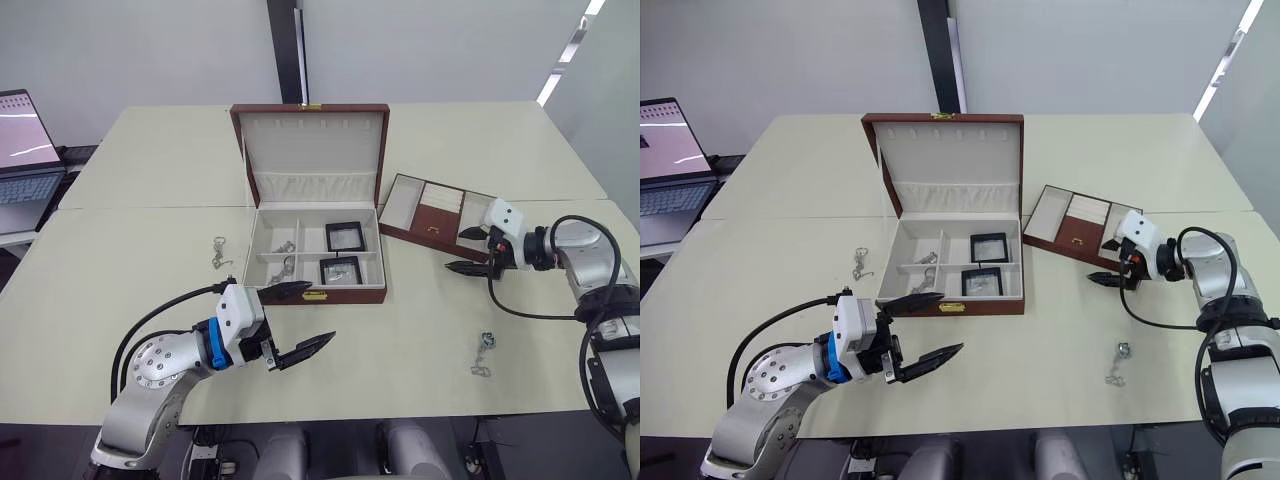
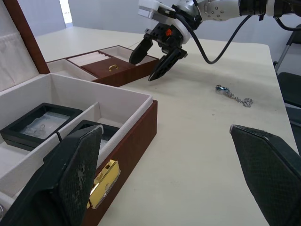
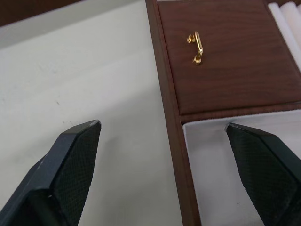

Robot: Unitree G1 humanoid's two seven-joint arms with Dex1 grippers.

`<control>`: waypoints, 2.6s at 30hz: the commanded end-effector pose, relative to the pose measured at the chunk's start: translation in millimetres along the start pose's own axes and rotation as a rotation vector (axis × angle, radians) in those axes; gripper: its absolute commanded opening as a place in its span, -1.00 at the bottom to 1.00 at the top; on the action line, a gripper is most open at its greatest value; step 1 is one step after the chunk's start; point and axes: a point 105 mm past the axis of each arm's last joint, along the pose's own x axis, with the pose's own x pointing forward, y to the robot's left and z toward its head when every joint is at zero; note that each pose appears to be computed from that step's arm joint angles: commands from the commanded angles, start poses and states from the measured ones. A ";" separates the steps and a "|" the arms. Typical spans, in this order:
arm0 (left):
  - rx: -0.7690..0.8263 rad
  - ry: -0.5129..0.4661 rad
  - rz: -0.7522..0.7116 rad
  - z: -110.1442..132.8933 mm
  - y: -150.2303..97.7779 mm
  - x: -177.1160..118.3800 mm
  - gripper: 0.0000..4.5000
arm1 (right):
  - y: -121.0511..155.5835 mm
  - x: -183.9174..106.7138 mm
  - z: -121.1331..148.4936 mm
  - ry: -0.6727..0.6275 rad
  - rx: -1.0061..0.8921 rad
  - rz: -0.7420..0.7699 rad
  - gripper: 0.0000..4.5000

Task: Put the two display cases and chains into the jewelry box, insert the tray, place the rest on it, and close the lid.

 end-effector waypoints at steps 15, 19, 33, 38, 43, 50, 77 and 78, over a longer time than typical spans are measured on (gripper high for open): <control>0.012 -0.042 0.036 4.8 5.1 1.1 1.00 | -13.3 -11.6 9.8 -0.043 -0.037 -0.059 -0.96; 0.020 -0.051 0.036 6.6 5.3 3.7 1.00 | -13.8 -16.9 10.1 -0.056 -0.031 -0.063 -0.99; 0.011 -0.060 0.069 7.4 4.9 1.7 1.00 | 1.0 -71.8 16.3 -0.077 -0.042 -0.051 -0.99; -0.005 -0.048 0.088 4.1 3.3 -2.8 1.00 | 32.5 -87.5 28.8 -0.061 -0.063 0.025 -0.99; -0.018 -0.038 0.124 3.1 0.8 -11.3 1.00 | 64.6 -93.1 41.9 -0.052 -0.079 0.098 -0.99; -0.058 -0.036 0.230 0.9 -3.9 -25.8 1.00 | 108.7 -83.5 70.9 -0.096 -0.099 0.252 -0.99; -0.124 -0.031 0.587 -11.2 -7.1 -72.4 1.00 | 139.0 33.8 153.3 -0.109 -0.325 0.393 -0.99; -0.122 -0.034 0.593 -10.7 -6.9 -72.9 1.00 | 140.1 36.9 156.1 -0.110 -0.327 0.394 -0.99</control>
